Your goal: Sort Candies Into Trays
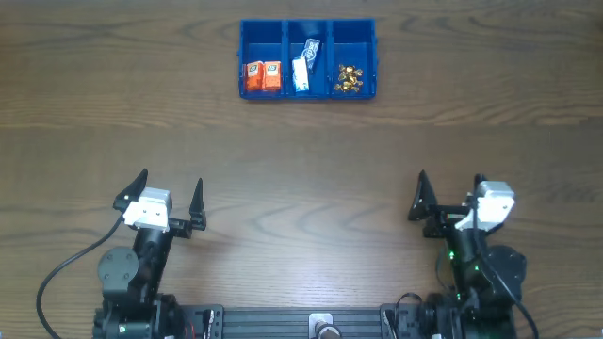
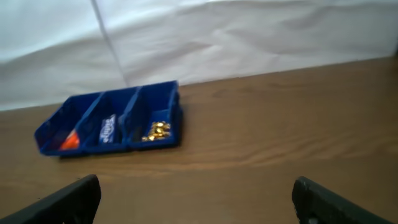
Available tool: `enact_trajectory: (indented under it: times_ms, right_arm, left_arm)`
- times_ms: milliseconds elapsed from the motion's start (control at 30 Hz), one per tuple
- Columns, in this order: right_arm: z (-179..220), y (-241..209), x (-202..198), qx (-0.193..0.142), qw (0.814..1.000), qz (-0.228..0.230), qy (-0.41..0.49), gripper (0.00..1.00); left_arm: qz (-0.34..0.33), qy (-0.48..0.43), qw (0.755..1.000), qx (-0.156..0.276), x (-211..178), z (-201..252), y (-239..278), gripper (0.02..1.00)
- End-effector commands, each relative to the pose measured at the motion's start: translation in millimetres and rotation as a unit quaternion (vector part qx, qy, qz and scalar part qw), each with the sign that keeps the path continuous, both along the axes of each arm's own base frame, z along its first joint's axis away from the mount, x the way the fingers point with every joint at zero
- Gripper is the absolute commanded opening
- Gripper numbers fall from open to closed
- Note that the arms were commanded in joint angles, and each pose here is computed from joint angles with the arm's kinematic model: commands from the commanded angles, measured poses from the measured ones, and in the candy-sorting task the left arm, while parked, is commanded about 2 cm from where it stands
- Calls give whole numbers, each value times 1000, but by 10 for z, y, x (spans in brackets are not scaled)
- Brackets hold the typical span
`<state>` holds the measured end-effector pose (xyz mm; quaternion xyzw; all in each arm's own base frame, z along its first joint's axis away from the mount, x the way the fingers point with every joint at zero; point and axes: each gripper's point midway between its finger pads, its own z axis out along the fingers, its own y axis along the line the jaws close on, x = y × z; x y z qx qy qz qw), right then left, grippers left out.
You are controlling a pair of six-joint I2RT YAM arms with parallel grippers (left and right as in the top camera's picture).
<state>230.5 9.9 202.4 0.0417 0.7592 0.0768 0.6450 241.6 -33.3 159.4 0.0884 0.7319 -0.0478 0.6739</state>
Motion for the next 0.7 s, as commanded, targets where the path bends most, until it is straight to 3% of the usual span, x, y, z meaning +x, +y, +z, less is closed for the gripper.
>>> enact_trajectory:
  times_ms: [33,267,400,467,533,567,700]
  right_arm:
    - [-222,108,53,-15,999,34,5,998]
    - [-445,91,169,-17,999,29,-21,998]
    - [-610,-82,189,-23,999,-21,-7,998]
    - [-654,-91,183,-26,999,-23,2,998]
    - [-643,-84,184,-61,998,-15,-2,998]
    - [-628,-77,182,-102,995,-7,-7,998]
    - [-472,-78,156,-114,993,-9,-42,998]
  left_arm:
    - [-11,24,1000,4,-9,-181,-36,993]
    - [-11,24,1000,4,-9,-181,-36,996]
    - [-11,24,1000,4,-9,-181,-36,993]
    - [-11,24,1000,4,-9,-181,-36,996]
    - [-11,24,1000,4,-9,-181,-36,996]
    - [-11,24,1000,4,-9,-181,-36,996]
    - [-11,24,1000,4,-9,-181,-36,996]
